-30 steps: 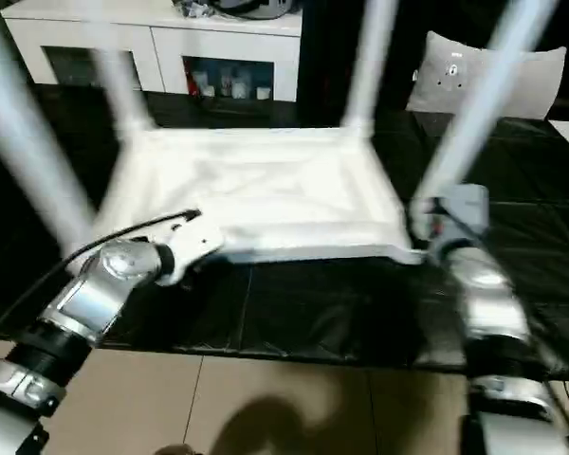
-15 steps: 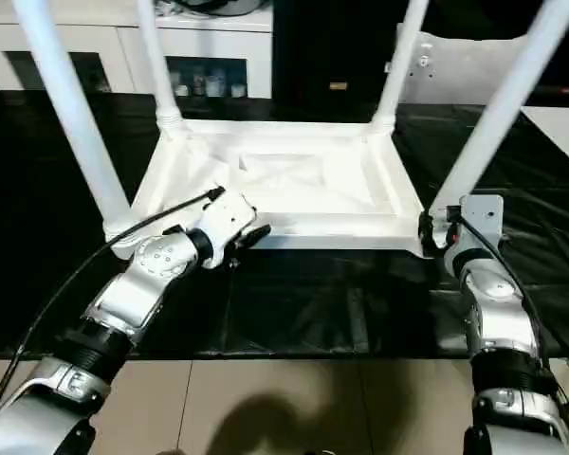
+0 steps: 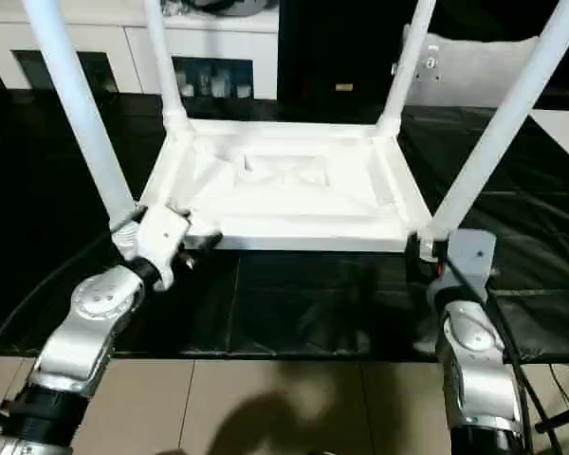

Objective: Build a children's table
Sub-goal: Rotate table base

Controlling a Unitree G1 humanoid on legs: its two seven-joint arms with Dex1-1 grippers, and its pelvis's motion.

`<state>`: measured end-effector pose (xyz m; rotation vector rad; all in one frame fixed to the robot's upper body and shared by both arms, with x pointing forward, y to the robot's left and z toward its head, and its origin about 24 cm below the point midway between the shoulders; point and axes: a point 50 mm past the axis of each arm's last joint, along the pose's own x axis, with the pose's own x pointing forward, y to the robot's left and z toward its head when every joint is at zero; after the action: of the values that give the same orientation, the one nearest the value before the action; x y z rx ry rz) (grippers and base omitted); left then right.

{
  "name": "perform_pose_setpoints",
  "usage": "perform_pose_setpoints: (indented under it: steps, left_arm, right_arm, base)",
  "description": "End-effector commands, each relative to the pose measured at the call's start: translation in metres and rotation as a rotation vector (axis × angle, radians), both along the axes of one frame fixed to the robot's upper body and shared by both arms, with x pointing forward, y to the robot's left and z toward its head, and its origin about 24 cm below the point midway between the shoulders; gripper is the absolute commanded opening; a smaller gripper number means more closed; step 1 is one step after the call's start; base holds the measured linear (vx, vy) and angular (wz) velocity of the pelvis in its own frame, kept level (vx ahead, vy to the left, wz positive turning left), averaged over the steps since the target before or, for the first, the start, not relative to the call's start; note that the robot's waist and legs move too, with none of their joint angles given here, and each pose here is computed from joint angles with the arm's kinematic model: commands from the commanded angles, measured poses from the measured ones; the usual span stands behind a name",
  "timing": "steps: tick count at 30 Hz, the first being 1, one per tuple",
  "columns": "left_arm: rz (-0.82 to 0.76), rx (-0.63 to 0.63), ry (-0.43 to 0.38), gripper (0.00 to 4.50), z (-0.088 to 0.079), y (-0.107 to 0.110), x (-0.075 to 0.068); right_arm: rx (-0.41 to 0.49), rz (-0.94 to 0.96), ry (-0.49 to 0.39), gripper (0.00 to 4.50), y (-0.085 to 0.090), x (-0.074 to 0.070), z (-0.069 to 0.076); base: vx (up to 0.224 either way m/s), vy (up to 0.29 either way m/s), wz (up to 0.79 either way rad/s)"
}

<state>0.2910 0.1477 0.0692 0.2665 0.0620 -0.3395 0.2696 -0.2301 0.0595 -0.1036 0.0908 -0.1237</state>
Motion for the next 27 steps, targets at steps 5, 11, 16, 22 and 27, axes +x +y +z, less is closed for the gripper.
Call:
perform_pose_setpoints:
  steps: [5, 11, 16, 22, 27]
  left_arm:
    - [0.350, 0.031, 0.009, 4.06, -0.002, 0.039, -0.001]
    - [0.500, -0.045, -0.013, 4.48, 0.004, 0.047, 0.000]
    - [0.571, -0.086, -0.028, 4.48, 0.010, 0.051, 0.005]
    - [0.579, -0.119, -0.028, 4.48, 0.010, 0.051, 0.008]
    - [0.557, -0.084, -0.074, 4.48, 0.016, 0.060, 0.030]
  right_arm:
    - [0.008, 0.188, 0.127, 4.50, 0.034, 0.006, -0.013]
    - [0.001, 0.305, 0.183, 4.50, 0.049, 0.016, -0.013]
    - [-0.002, 0.363, 0.231, 4.50, 0.052, 0.020, -0.013]
    - [-0.001, 0.383, 0.245, 4.50, 0.053, 0.021, -0.014]
    - [0.079, 0.398, 0.281, 4.50, 0.053, 0.022, -0.017]
  base:
    - [0.000, 0.000, 0.00]
    - [0.000, 0.000, 0.00]
    - [0.000, 0.000, 0.00]
    - [0.000, 0.000, 0.00]
    - [0.000, 0.000, 0.00]
